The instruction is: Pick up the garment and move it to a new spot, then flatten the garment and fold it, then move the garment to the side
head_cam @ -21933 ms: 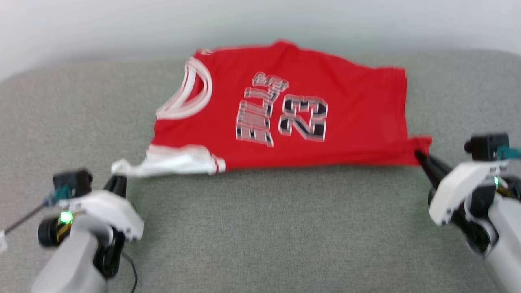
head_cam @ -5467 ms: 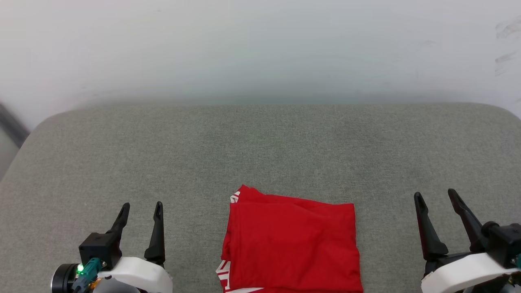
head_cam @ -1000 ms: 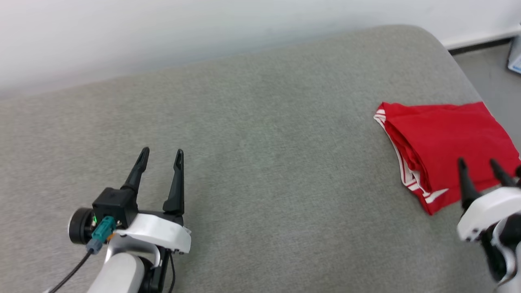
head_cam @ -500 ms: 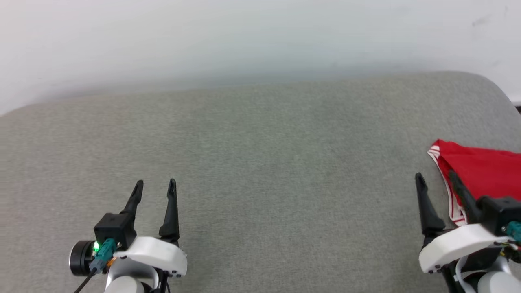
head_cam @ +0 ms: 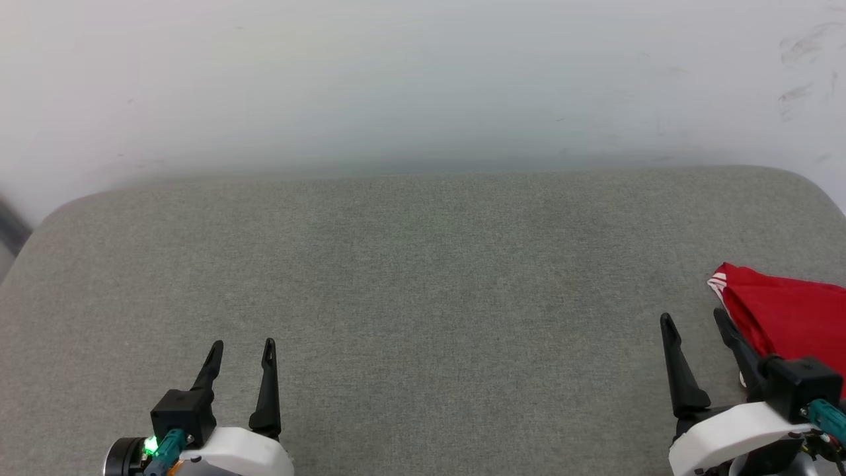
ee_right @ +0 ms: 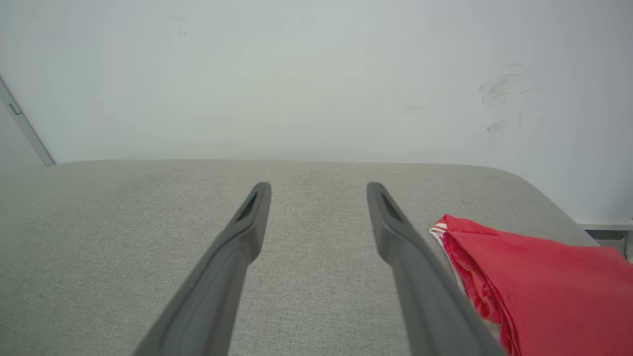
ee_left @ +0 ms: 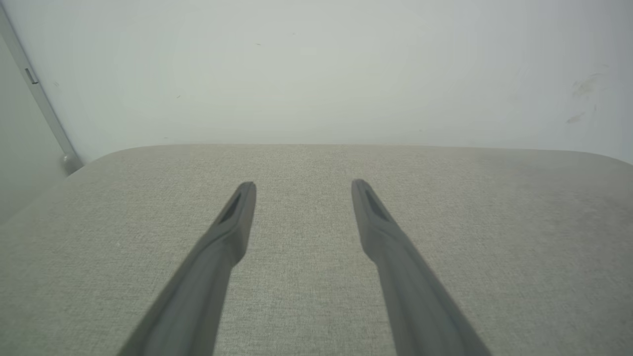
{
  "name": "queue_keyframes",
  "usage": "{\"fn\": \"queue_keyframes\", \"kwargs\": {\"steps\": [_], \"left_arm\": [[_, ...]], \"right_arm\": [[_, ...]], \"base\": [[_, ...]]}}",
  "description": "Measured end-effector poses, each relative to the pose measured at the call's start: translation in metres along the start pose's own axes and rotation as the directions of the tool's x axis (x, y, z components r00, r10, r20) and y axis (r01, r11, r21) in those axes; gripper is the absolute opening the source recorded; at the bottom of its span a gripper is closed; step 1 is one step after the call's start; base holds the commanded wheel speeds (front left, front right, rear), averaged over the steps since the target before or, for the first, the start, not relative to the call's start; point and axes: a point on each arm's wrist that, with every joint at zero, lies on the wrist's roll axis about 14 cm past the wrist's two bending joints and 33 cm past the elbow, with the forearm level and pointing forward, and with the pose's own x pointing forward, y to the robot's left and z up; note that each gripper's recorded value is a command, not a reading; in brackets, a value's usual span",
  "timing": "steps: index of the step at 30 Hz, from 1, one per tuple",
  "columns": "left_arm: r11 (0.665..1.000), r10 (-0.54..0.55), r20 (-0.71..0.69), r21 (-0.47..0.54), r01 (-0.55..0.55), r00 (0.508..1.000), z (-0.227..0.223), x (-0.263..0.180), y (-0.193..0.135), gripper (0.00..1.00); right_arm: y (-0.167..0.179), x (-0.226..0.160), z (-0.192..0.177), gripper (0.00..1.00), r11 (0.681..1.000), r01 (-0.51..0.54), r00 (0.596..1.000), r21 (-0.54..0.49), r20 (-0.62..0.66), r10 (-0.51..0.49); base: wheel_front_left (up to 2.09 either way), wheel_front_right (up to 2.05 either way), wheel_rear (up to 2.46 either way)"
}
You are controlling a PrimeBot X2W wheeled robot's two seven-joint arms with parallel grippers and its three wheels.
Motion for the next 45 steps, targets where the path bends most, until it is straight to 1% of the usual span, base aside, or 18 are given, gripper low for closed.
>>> {"fn": "queue_keyframes", "kwargs": {"steps": [8,21,22,25,33,40,45], "left_arm": [[1.000,0.005,-0.003,0.009,-0.005,1.000,-0.001,-0.003,0.003,1.00],[1.000,0.002,-0.009,-0.001,-0.002,1.000,-0.003,-0.002,0.002,1.00],[1.000,0.003,-0.013,-0.002,-0.003,1.000,-0.005,-0.002,0.002,0.00],[1.000,0.010,-0.054,-0.019,-0.011,0.999,-0.017,-0.007,0.002,0.00],[0.983,0.041,-0.106,-0.174,-0.059,0.994,-0.024,-0.007,0.007,0.00],[0.951,0.058,-0.138,-0.294,-0.097,0.989,-0.027,-0.005,0.011,0.00],[0.920,0.063,-0.158,-0.373,-0.119,0.985,-0.029,-0.004,0.013,0.00]], "right_arm": [[0.007,0.001,-0.002,1.00,1.000,-0.020,1.000,0.010,-0.006,0.020],[0.005,0.001,-0.006,1.00,1.000,-0.012,1.000,0.016,-0.013,0.013],[0.005,0.000,-0.008,0.00,1.000,-0.012,1.000,0.017,-0.018,0.012],[0.004,-0.003,-0.019,0.00,0.999,-0.008,0.999,0.033,-0.053,0.010],[0.001,-0.004,-0.027,0.00,0.981,0.016,0.997,0.194,-0.074,-0.002],[-0.002,-0.002,-0.029,0.00,0.948,0.035,0.997,0.318,-0.077,-0.011],[-0.004,0.000,-0.030,0.00,0.916,0.046,0.997,0.399,-0.077,-0.017]], "base": [[0.00,0.00,0.00],[0.00,0.00,0.00],[0.00,0.00,0.00],[0.00,0.00,0.00],[0.00,0.00,0.00],[0.00,0.00,0.00],[0.00,0.00,0.00]]}}
